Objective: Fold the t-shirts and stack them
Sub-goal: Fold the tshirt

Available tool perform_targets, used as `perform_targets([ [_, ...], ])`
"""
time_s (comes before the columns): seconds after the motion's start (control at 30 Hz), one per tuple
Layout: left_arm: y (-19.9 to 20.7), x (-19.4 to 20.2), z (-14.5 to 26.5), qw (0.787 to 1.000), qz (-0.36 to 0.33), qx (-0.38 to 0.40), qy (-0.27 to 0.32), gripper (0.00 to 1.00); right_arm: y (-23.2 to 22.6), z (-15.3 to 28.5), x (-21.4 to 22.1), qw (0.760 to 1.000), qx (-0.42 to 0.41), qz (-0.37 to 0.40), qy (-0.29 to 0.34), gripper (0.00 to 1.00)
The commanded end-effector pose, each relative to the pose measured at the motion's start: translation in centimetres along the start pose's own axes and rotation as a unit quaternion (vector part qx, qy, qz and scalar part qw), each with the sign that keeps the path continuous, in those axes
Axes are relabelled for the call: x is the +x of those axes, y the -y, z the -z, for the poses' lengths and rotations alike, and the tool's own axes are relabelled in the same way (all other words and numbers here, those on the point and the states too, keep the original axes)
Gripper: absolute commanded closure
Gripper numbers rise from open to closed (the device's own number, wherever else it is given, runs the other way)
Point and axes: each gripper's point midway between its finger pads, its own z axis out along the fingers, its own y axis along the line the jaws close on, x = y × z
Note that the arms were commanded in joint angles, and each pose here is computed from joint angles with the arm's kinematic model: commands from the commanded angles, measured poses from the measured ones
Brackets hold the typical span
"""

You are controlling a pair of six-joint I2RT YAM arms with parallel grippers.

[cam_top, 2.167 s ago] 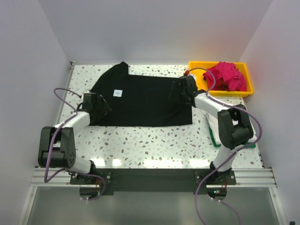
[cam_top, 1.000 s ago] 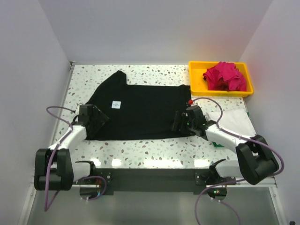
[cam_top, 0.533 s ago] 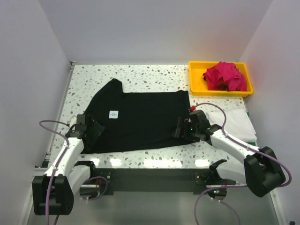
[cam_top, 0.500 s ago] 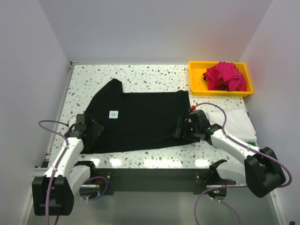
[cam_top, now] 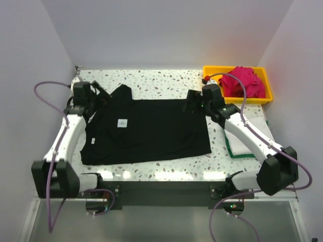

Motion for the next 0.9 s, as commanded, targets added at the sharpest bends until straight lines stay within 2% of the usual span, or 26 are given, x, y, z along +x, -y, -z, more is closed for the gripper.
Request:
perform_targets([
  [0.0,6.0,-2.8,-4.1,0.992,-0.083,0.092,-0.007,0.00,0.9,-2.2,-2.0,0.999,0.039,0.019,0.007,0.01],
  [0.03,8.7,-4.9,-4.1,0.986,-0.115,0.117,0.006,0.00,0.4,-2.3,-2.9,0.999,0.033,0.018,0.012,0.01],
  [0.07,8.6,-4.0,-7.3,0.985,-0.138,0.105,-0.016,0.00,0.4,-2.8,-2.9,0.999,0.035,0.018,0.008,0.01],
  [0.1,10.9,-6.1,-7.4,0.976,-0.175,0.131,-0.001,0.00,0.5,-3.3,-2.8,0.999,0.038,0.021,0.003,0.01],
  [0.13,10.7,-4.9,-10.7,0.972,-0.196,0.126,-0.028,0.00,0.7,-3.6,-2.7,0.999,0.039,0.019,-0.002,0.01],
  [0.17,11.3,-5.0,-11.8,0.966,-0.216,0.137,-0.031,0.00,0.7,-3.7,-2.6,0.999,0.038,0.019,-0.005,0.01],
  [0.2,13.4,-7.0,-12.2,0.956,-0.247,0.159,-0.008,0.00,1.0,-4.1,-2.2,0.999,0.042,0.021,-0.012,0.01],
  [0.23,12.2,-5.4,-15.6,0.955,-0.259,0.141,-0.040,0.00,1.4,-4.2,-2.2,0.999,0.046,0.019,-0.013,0.01],
  [0.3,14.0,-7.3,-17.0,0.946,-0.288,0.148,-0.025,0.00,2.1,-4.4,-1.9,0.998,0.057,0.021,-0.018,0.01],
  [0.33,12.9,-5.5,-20.2,0.944,-0.296,0.139,-0.052,0.00,2.4,-4.4,-1.8,0.998,0.061,0.022,-0.019,0.01],
  [0.37,13.1,-5.4,-21.1,0.941,-0.302,0.143,-0.055,0.00,2.6,-4.6,-1.6,0.997,0.066,0.022,-0.020,0.01],
  [0.4,15.2,-5.3,-21.3,0.934,-0.314,0.163,-0.046,0.00,2.9,-4.6,-1.7,0.997,0.070,0.022,-0.020,0.01],
  [0.43,14.6,-3.8,-23.2,0.932,-0.317,0.162,-0.061,0.00,3.1,-4.8,-1.5,0.997,0.073,0.023,-0.023,0.01],
  [0.6,15.3,-1.2,-26.1,0.926,-0.336,0.161,-0.055,0.00,3.5,-5.3,-1.2,0.996,0.080,0.023,-0.030,0.01],
  [0.8,13.4,1.7,-29.0,0.926,-0.369,0.074,-0.039,0.00,3.7,-6.0,-0.3,0.996,0.080,0.021,-0.046,0.01],
  [0.87,12.9,2.1,-29.3,0.929,-0.363,0.060,-0.041,0.04,3.8,-6.1,-0.1,0.995,0.081,0.021,-0.049,0.01],
])
